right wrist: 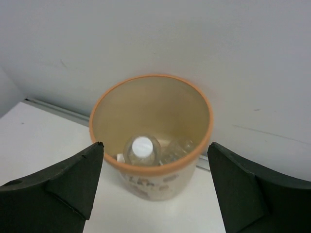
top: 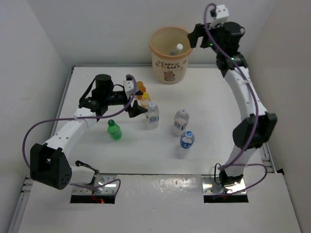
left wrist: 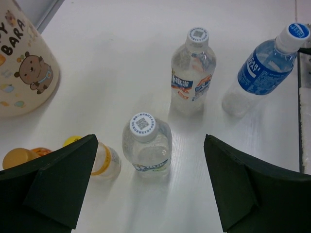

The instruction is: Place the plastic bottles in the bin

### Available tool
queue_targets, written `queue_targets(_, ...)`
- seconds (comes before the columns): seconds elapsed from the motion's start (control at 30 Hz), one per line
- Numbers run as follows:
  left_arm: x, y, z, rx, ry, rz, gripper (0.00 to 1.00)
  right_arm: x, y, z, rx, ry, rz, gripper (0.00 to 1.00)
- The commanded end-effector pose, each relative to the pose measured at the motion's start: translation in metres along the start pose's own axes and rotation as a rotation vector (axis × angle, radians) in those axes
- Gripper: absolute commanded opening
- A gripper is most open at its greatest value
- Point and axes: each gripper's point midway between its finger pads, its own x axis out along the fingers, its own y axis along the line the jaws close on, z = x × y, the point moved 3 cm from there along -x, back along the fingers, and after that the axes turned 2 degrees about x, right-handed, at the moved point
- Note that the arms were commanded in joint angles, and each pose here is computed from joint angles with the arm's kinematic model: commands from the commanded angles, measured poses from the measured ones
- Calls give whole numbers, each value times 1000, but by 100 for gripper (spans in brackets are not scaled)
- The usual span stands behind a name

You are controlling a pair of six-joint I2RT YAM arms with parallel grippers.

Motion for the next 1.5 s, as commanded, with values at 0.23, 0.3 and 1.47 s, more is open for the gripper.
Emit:
queue_targets(0.23, 37, -4, -22, 124, 28, -96, 95, -153, 8, -37, 157, 215, 98, 84)
queue_targets(0.3, 42, 1, -26, 114, 35, -100, 95, -175, 14, -39, 155, 221, 113, 84)
queue_targets(1.47, 11, 88, 211, 213, -306, 336, 1, -300, 88, -133, 192, 450, 368, 84)
